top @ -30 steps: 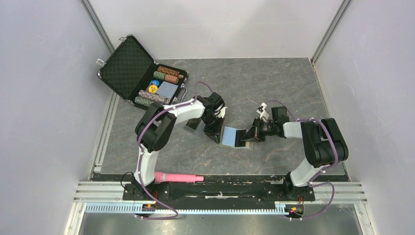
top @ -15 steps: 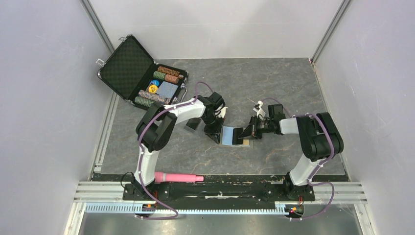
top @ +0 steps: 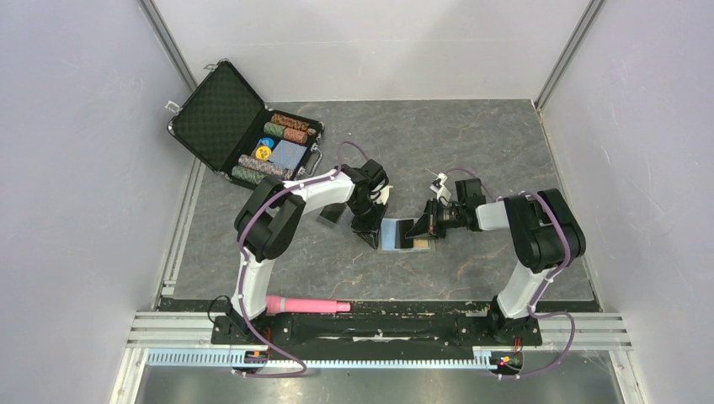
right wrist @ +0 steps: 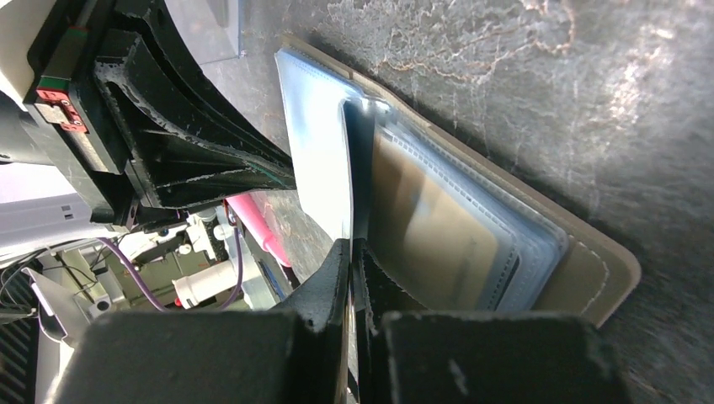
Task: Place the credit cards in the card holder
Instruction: Insert the credit card into the card holder.
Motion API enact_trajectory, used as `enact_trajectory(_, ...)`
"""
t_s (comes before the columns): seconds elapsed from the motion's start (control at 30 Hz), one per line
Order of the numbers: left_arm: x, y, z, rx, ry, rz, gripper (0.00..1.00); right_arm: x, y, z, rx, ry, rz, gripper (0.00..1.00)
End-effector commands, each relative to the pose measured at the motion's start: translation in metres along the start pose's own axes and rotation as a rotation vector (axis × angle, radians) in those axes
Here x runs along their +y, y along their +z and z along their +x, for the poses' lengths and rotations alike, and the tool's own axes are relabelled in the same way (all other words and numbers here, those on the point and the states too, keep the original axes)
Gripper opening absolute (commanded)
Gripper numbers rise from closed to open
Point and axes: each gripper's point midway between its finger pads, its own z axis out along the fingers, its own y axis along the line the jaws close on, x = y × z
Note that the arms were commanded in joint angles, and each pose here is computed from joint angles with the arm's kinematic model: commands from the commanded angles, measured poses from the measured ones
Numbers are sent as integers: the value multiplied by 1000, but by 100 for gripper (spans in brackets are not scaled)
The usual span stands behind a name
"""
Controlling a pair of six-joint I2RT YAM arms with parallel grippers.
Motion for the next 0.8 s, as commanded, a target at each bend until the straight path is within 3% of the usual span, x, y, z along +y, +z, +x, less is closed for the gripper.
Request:
enact_trajectory(0.0,15,18,4,30,58,-66,3,0,6,-6,-9,-24,5,0)
enact_trajectory(0.5,14,17,2,27,62,-67,2,11,22,5,53,-38,-7,0)
enact_trajectory(0.57,13,17,1,26,62,-65,2,15,27,8,71,-48,-8,9)
enact_trajectory(0.77,13,17,1,26,60,-66,2,18,34,10,98,-81,40,16)
